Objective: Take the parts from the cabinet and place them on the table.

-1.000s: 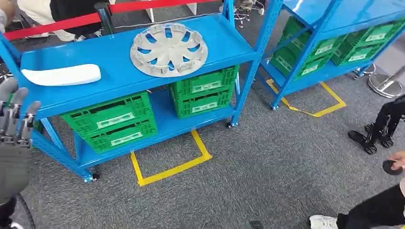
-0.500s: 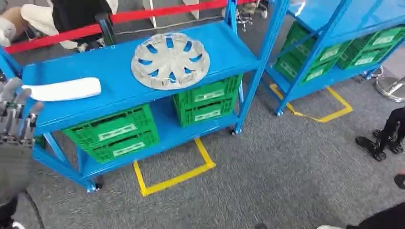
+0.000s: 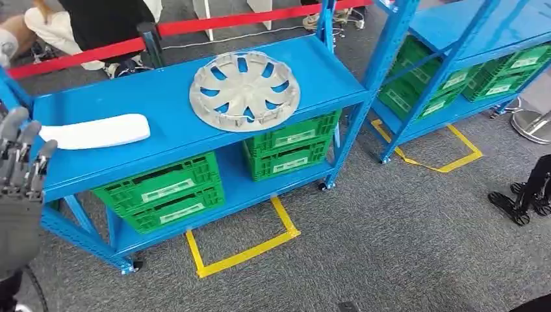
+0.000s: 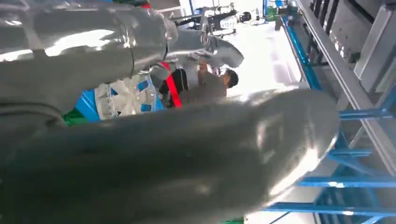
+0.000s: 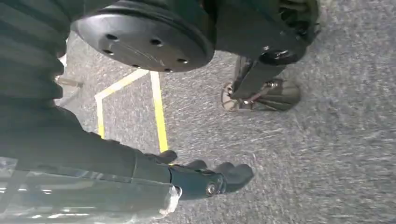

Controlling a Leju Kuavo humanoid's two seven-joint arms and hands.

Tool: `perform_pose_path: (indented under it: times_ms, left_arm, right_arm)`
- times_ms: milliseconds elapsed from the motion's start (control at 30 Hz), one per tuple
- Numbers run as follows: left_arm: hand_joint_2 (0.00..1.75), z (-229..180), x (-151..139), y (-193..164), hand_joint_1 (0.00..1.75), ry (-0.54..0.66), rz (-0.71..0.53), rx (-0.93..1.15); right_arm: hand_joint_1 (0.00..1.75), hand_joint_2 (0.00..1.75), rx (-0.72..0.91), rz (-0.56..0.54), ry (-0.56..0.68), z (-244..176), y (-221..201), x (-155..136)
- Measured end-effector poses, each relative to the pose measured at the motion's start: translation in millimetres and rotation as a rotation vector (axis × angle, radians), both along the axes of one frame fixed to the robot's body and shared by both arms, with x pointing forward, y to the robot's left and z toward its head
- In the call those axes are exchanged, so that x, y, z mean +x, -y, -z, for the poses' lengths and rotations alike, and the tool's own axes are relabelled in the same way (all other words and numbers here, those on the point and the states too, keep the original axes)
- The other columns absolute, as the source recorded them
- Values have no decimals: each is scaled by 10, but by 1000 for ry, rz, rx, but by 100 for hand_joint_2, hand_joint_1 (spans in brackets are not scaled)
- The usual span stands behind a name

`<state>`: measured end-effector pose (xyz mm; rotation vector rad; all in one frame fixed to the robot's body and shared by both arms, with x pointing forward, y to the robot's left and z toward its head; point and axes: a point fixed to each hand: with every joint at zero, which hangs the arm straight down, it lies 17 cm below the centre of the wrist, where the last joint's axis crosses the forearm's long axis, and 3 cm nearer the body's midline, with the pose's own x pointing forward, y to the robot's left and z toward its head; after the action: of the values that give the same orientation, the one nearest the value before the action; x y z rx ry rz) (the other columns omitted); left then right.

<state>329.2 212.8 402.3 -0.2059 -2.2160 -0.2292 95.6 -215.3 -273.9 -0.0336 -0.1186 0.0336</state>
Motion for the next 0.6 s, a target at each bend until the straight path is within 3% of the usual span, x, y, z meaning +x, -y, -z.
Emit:
perform_pose_path:
  times_ms: [600]
  left_arm:
    - [0, 12, 4, 3, 0, -2, 1, 4]
  right_arm:
    - [0, 175, 0, -8, -3, 6, -9, -43]
